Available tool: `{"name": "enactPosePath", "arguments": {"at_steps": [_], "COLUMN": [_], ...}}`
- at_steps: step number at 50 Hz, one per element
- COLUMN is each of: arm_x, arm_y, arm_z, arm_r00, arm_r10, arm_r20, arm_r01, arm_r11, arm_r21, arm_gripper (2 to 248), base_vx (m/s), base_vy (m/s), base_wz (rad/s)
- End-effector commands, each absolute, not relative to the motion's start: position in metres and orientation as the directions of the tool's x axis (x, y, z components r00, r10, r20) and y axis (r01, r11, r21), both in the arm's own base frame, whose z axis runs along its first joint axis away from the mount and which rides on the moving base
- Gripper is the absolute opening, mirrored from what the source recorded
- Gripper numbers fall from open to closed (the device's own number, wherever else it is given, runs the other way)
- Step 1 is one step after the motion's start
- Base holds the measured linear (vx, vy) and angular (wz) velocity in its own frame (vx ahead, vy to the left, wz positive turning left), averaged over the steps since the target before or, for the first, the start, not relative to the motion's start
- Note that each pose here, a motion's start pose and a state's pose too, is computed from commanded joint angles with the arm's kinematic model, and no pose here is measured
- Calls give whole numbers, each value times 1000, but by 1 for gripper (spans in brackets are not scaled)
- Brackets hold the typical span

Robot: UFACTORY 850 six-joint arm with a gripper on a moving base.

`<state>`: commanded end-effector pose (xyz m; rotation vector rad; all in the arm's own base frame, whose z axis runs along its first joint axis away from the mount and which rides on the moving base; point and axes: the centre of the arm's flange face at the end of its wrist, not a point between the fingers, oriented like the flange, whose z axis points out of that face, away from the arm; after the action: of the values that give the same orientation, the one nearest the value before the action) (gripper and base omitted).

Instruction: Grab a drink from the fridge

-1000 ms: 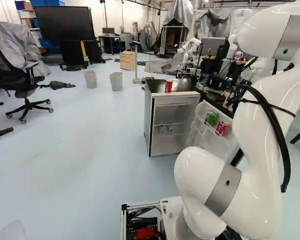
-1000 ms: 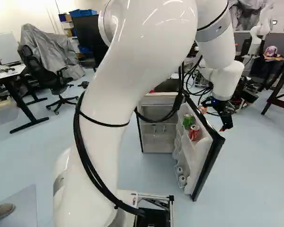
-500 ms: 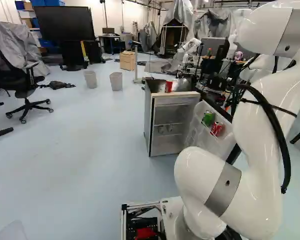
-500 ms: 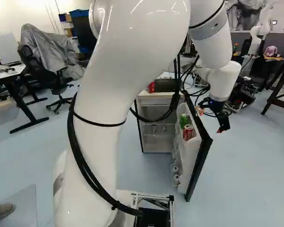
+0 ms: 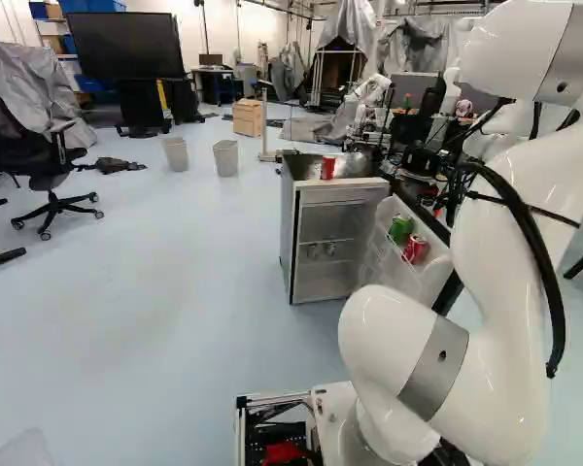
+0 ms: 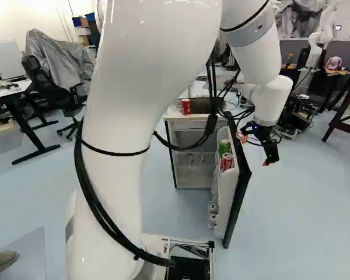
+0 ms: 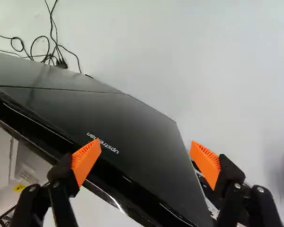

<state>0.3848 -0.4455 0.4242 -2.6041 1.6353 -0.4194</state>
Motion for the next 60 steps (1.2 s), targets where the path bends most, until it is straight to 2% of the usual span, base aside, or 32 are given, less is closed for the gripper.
{"name": "enactPosePath", "arguments": {"at_steps": [60], "arm_x": [367], "arm_y": [-379], "arm_z": [425], "arm_r00": [462], "arm_r10": [-871], "arm_r20": [165], "arm_r01": [-858], "arm_r11": [-486], "arm_r21": [-165], "arm_gripper": [247], "base_vx": [0], "base_vy": [0], "base_wz": [0]}}
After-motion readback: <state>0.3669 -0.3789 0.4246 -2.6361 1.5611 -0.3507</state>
